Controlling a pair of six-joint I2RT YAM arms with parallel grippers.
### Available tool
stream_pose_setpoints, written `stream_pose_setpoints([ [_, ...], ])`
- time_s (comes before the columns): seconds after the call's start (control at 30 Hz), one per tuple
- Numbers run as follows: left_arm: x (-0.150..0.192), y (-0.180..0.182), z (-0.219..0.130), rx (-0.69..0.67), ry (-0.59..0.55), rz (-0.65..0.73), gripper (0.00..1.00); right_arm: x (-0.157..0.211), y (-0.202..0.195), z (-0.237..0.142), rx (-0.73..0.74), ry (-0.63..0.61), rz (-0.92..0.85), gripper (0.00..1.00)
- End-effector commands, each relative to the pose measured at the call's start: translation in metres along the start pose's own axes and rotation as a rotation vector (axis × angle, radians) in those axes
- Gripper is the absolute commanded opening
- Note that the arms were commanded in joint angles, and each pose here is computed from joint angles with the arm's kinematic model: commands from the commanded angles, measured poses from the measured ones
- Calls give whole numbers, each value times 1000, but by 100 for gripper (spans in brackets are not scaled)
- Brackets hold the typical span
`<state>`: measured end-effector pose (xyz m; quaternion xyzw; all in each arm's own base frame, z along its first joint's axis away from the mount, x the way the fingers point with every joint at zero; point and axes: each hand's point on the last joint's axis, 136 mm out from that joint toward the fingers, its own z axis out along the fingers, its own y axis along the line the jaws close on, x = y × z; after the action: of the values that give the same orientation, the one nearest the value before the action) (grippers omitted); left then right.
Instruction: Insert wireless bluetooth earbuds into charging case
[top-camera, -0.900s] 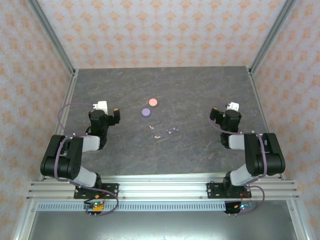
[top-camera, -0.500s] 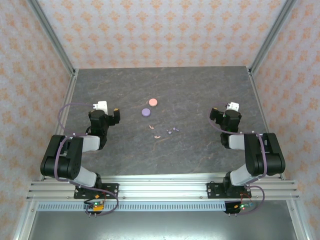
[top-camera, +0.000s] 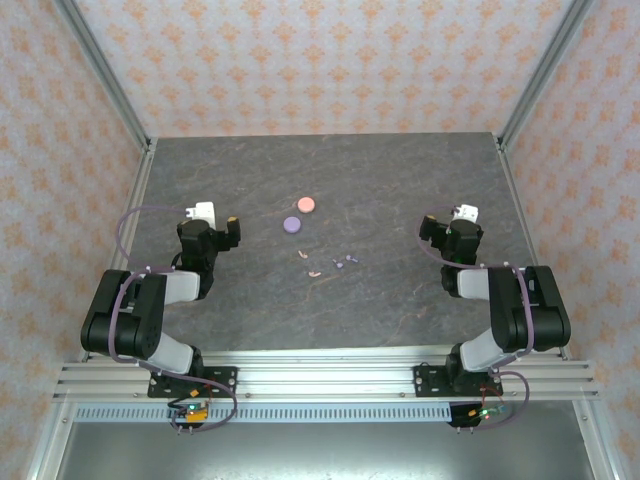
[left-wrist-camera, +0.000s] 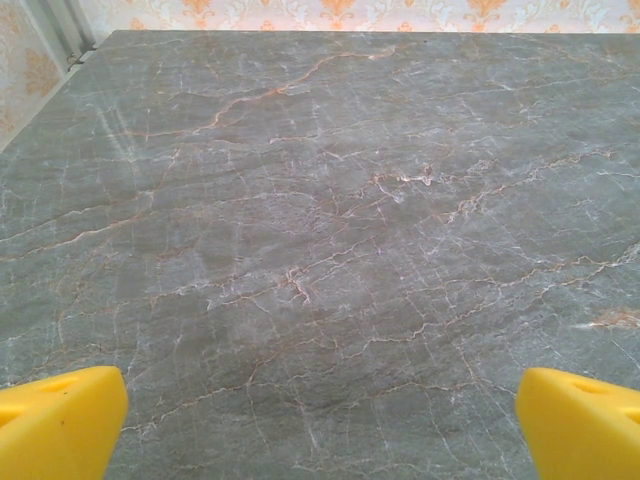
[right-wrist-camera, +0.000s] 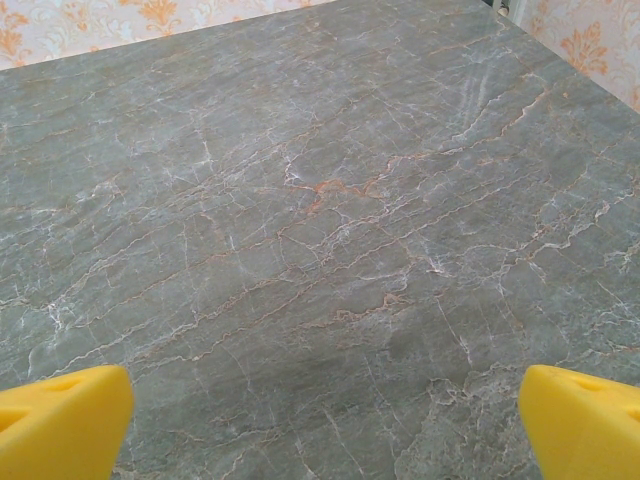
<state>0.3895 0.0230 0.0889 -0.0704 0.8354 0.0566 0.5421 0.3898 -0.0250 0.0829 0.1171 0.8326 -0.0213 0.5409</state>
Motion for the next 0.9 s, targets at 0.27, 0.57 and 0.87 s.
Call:
stream_pose_setpoints([
  [0.27,-43,8,-20,-59,70,-54,100,-35,-12,-26,123,119,58,99],
  [0.57,-71,-54,-17,171,304,-225,100,-35,17,-29,45,316,176,99],
  [0.87,-64,-150,6,330,541,-116,86,-24,72,-25,-150,525,191,100],
])
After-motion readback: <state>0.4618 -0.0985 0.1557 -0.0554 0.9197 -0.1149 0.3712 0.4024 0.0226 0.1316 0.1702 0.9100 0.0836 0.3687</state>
